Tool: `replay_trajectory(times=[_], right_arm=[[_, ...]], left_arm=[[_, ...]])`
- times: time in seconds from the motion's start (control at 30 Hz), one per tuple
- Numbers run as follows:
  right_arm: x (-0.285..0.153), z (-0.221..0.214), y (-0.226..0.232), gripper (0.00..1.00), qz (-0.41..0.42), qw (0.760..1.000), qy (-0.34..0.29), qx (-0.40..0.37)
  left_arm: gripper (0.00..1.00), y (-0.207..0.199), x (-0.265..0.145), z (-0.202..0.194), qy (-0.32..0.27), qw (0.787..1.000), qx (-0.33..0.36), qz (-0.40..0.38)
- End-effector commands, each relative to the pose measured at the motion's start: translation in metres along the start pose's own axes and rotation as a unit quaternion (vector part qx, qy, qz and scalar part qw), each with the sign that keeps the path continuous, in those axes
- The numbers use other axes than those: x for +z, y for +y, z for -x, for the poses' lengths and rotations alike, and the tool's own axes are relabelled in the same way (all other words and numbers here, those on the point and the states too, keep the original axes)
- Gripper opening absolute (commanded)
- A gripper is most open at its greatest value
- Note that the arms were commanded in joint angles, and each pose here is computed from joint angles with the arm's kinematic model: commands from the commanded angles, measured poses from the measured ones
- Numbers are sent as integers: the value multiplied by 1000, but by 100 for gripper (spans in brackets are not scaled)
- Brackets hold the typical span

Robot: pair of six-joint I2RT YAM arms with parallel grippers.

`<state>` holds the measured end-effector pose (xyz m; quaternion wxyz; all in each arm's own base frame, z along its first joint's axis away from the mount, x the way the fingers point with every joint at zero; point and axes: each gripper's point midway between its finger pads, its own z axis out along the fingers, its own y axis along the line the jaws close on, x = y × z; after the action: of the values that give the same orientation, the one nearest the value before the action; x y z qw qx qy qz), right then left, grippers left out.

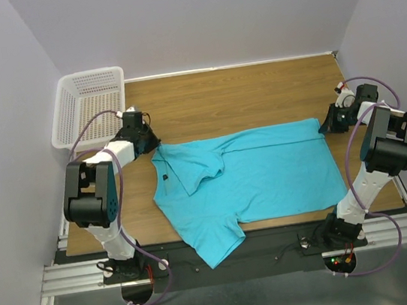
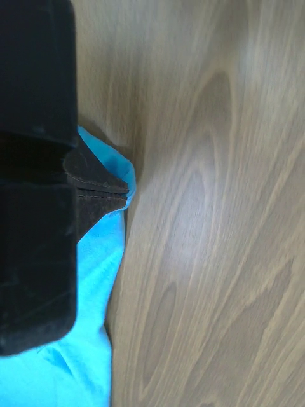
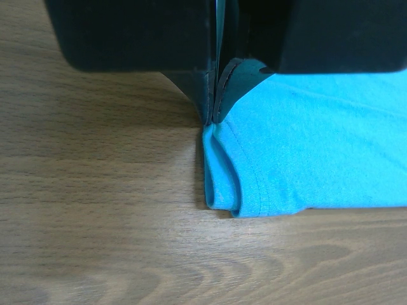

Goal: Fold and stack the t-shirts
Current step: Fold the tshirt

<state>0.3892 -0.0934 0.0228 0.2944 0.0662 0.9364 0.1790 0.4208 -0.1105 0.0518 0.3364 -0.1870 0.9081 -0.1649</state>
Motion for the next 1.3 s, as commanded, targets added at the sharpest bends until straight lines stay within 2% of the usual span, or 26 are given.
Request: replay_trajectory(times=[0.0,0.33,0.37,0.4,0.43,0.53,0.63,0.77,0.83,0.93,1.03,1.17,1.27], right_arm=[[9,-23,1,1,-3,999,47,16],[9,-22,1,1,-3,999,45,15],[9,-23,1,0,-3,999,47,16],[9,-23,1,1,-3,999,47,16],[9,-23,1,0,-3,999,47,15],[10,-24,1,1,-2,999,48,16],[9,-24,1,1,-2,999,47,15],[10,-25,1,1,-1,999,48,17],[10,-25,1,1,-1,999,48,17],[10,-25,2,1,0,999,48,15],[10,-24,1,1,-1,999,48,15],[9,-24,2,1,-1,999,48,15],[10,-24,1,1,-1,999,48,15]], left_arm=[[0,9,-18,29,-55,998,-14,22],[0,9,-11,39,-58,998,-11,25],[3,9,-11,38,-57,998,-10,25],[16,7,-12,40,-58,998,-7,22],[25,5,-14,42,-61,998,-6,18],[45,-7,-27,52,-74,997,3,-2],[49,-25,-55,66,-97,995,16,-34],[50,-49,-85,61,-98,991,45,-85],[50,-60,-93,44,-76,988,67,-113],[50,-82,-96,4,-14,979,117,-168],[50,-116,-96,-74,82,952,209,-209],[49,-128,-92,-120,116,938,263,-195],[49,-127,-85,-135,119,937,283,-165]])
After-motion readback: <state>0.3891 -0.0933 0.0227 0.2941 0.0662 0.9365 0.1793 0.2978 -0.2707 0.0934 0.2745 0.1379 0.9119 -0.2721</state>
